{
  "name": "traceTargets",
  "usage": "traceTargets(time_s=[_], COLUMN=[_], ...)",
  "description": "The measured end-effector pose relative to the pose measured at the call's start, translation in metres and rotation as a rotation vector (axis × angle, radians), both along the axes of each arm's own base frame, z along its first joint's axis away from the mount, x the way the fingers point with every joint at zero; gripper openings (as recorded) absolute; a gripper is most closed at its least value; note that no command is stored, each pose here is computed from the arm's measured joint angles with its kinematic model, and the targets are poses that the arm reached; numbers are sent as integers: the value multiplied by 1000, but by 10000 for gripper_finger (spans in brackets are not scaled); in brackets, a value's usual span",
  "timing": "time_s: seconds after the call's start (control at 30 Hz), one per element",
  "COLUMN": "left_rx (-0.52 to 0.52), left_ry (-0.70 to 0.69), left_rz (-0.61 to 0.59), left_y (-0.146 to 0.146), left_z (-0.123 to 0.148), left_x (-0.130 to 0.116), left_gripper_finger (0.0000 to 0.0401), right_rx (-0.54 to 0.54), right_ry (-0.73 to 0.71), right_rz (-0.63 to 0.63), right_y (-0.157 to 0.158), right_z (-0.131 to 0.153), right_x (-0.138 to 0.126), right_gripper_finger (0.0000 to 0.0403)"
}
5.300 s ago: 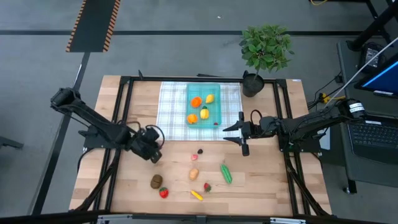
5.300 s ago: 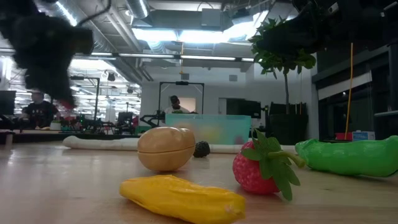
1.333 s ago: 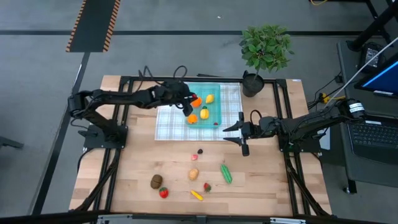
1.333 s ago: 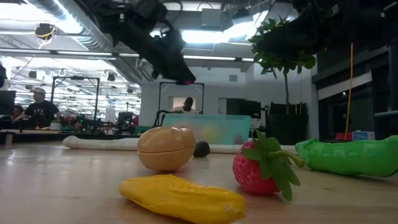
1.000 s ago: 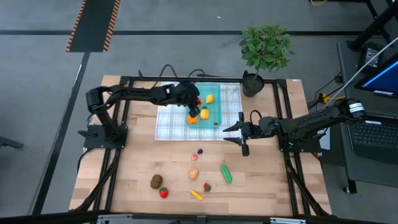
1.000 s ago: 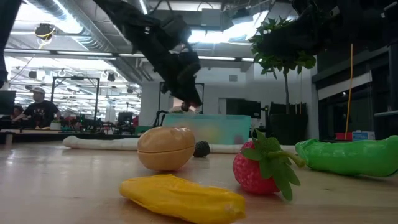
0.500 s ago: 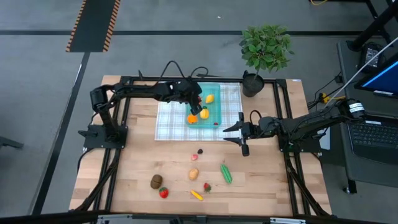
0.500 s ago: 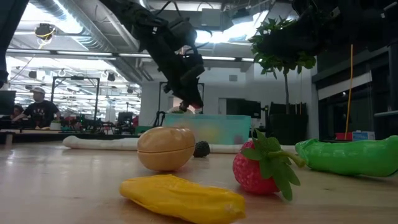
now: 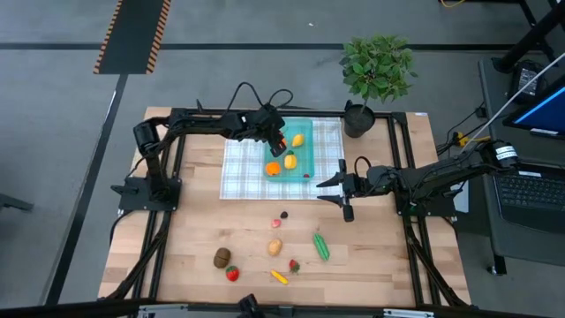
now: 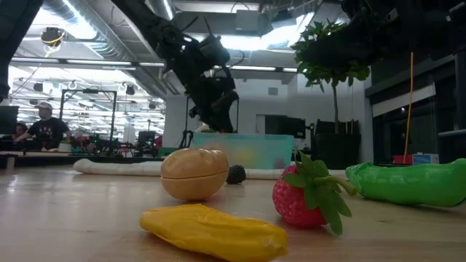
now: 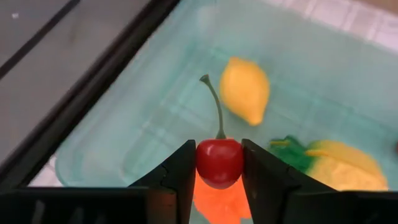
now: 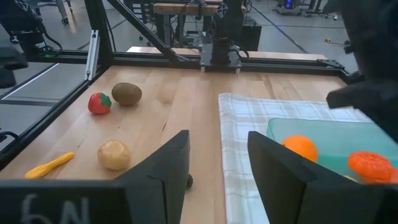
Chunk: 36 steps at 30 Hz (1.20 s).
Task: Pick and placing Produce into tupperware
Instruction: Put the red cherry into the green bin, then put the green peas into the green bin
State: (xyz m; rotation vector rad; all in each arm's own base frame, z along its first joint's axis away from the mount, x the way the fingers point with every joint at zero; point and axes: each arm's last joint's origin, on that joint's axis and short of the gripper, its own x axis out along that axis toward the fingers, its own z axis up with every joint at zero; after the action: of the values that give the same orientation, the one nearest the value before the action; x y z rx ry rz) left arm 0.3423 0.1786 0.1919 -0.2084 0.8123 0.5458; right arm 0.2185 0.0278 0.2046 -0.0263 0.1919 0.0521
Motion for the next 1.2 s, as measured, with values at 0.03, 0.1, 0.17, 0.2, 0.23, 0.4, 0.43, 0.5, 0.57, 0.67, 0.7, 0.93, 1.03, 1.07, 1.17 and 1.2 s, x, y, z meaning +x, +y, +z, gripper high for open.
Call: traceTargets(time_s=[0.03, 0.1, 0.17, 0.2, 0.23, 0.4, 0.43, 0.5, 0.57, 0.67, 0.7, 0.93, 1.03, 1.07, 1.17, 1.2], left_rx=[-1, 0, 4, 8, 16, 33, 40, 52, 80, 109, 113, 140, 146, 150, 153, 154], left_ry=[7, 8, 9, 10, 11, 20, 24, 26, 30, 43, 46, 42, 18, 9, -15, -27], left_rz=[0, 2, -1, -3, -9, -27, -30, -23, -2, -1, -4, -34, -45, -54, -99, -118], left_y=[1, 3, 3, 3, 3, 3, 3, 3, 4, 5, 5, 1, -6, -10, -26, -33], left_z=[-2, -3, -3, -3, -3, -3, -3, -2, -2, -1, -1, 8, 17, 21, 33, 35], left_x=[0, 0, 0, 0, 0, 0, 0, 1, 1, 1, 1, -1, 0, 0, 2, 2], left_gripper_finger=[113, 115, 114, 113, 113, 125, 130, 142, 155, 171, 175, 182, 176, 173, 164, 161], right_rx=[0, -1, -1, -1, -1, -1, -1, -1, -1, -1, -1, 0, 20, 34, 86, 93], right_ry=[1, 4, 5, 5, 5, 5, 5, 5, 5, 5, 5, 6, 32, 42, 66, 75], right_rz=[0, 0, 0, 0, 0, 0, 0, 0, 0, 0, 0, 0, -5, -9, -22, -24], right_y=[0, 0, 0, 0, 0, 0, 0, 0, 0, 0, 0, 0, 0, 0, 0, 0], right_z=[0, 0, 0, 0, 0, 0, 0, 0, 0, 0, 0, -1, -3, -4, -6, -7], right_x=[0, 0, 0, 0, 0, 0, 0, 0, 0, 0, 0, 0, -1, -1, -1, -2], right_gripper_finger=[165, 165, 165, 165, 165, 165, 165, 165, 165, 165, 165, 165, 165, 165, 165, 165])
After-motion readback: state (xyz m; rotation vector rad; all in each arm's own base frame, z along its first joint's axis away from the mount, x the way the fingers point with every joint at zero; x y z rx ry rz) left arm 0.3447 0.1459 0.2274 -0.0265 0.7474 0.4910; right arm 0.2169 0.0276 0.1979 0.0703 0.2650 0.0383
